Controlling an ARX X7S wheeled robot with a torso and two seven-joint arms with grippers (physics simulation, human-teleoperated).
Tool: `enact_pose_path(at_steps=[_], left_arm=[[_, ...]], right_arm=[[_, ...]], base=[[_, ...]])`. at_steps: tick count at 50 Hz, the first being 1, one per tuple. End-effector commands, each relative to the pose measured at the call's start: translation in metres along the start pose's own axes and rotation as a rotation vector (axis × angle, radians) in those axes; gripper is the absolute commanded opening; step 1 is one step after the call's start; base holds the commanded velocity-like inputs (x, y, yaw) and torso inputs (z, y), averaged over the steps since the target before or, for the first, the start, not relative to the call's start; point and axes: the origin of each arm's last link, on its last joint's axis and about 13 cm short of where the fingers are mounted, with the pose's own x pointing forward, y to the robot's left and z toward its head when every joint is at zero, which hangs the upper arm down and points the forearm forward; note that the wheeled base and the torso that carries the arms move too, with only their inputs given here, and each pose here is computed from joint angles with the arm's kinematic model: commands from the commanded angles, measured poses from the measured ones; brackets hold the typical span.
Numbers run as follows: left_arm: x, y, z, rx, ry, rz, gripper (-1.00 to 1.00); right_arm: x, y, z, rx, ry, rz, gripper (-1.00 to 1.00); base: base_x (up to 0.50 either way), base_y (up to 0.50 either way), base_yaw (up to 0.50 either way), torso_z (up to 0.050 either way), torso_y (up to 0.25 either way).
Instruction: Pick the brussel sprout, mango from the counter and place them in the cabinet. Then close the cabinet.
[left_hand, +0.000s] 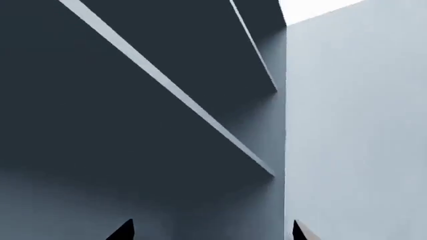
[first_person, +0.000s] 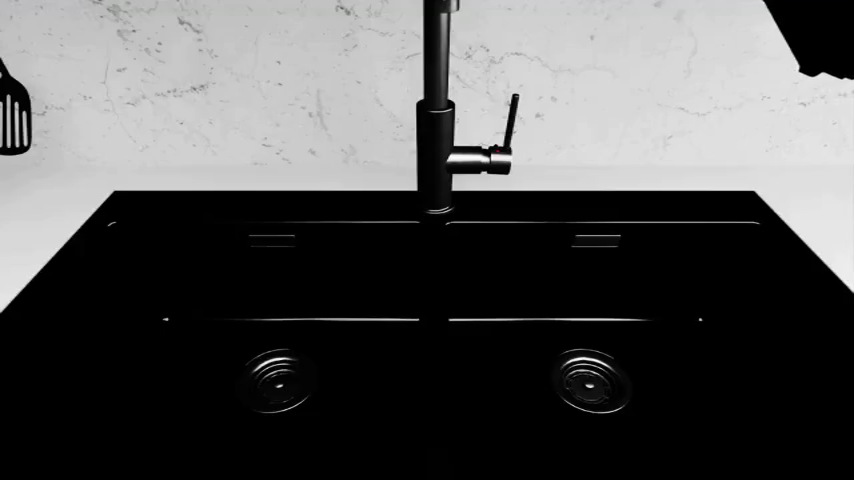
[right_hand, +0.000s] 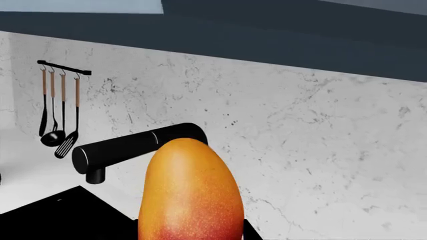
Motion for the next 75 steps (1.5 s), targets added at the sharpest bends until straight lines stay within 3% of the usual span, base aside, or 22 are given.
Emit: enact_pose_path(at_steps=[1,10,17,21,34,46,61,67,75], left_arm=[[-0.028,-0.009,-0.012,-0.137,0.101,-0.189,1.00],[-0.043,-0.013,-0.031,-0.081,0.310,-0.278,1.00],[-0.050,-0.014,-0.039,-0.070,0.396,-0.309,1.00],[-0.054,-0.012,-0.047,-0.043,0.484,-0.293,1.00],[-0.059,-0.003,-0.060,-0.041,0.556,-0.204,1.00],[-0.073,0.006,-0.063,-0.034,0.483,-0.081,1.00],[-0.092,0.022,-0.074,0.037,0.453,0.072,1.00],[-0.096,0.029,-0.076,0.071,0.428,0.133,1.00],[-0.101,0.042,-0.078,0.186,0.363,0.277,1.00]], right_arm=[[-0.003,-0.001,0.003,-0.012,-0.014,-0.019,-1.00],[-0.003,-0.001,0.003,-0.010,-0.013,-0.019,-1.00],[-0.003,-0.001,0.002,-0.010,-0.013,-0.020,-1.00],[-0.002,-0.001,0.002,-0.009,-0.013,-0.019,-1.00],[-0.003,-0.001,0.003,-0.010,-0.011,-0.023,-1.00],[-0.007,-0.003,0.004,-0.009,-0.009,-0.048,-1.00],[-0.012,-0.004,0.005,-0.003,-0.011,-0.079,-1.00],[-0.012,-0.004,0.006,-0.003,-0.012,-0.081,-1.00],[-0.013,-0.004,0.005,-0.001,-0.015,-0.084,-1.00]], base=[[0.00,0.00,0.00,0.000,0.000],[0.00,0.00,0.00,0.000,0.000],[0.00,0.00,0.00,0.000,0.000],[0.00,0.00,0.00,0.000,0.000],[0.00,0.00,0.00,0.000,0.001],[0.00,0.00,0.00,0.000,0.000],[0.00,0.00,0.00,0.001,0.001],[0.00,0.00,0.00,0.000,0.000],[0.00,0.00,0.00,0.000,0.000]])
